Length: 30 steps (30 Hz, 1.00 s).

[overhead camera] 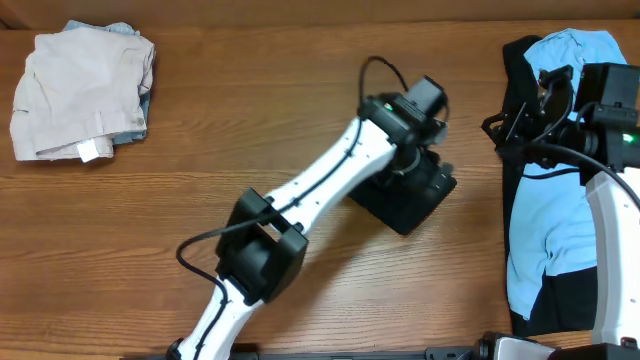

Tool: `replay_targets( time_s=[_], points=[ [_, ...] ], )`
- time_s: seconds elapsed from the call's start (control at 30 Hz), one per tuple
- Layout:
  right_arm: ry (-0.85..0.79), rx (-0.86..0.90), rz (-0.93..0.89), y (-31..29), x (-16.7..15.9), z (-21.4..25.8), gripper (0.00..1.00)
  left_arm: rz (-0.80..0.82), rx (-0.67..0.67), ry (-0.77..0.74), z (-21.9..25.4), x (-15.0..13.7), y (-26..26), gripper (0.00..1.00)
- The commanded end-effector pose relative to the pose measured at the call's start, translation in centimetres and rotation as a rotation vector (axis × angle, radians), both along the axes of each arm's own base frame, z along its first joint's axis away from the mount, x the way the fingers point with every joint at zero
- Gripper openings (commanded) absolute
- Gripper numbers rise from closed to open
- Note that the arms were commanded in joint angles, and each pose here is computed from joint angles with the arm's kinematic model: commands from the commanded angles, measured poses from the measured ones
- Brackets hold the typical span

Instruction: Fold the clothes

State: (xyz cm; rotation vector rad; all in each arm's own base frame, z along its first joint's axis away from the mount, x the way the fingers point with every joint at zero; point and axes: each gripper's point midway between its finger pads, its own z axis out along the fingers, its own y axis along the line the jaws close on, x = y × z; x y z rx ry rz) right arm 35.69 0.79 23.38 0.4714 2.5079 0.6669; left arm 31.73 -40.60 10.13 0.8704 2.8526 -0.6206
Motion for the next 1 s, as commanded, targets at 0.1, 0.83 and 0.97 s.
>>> replay_targets(
  time_s=[0.1,0.83,0.97],
  points=[
    [-0.032,-0.038,-0.025,-2.3,-0.8,1.0,0.25,-0.037,0.054,0.075,-6.0,-1.9,-2.2,1.0],
    [-0.042,-0.049,-0.057,-3.9,-0.8,1.1,0.39,0.138,-0.131,-0.154,14.8,4.2,3.4,1.0],
    [0.014,-0.025,0.001,-1.6,-1.3,0.0,0.41,0.256,-0.132,-0.228,18.1,6.9,8.2,1.0]
  ],
)
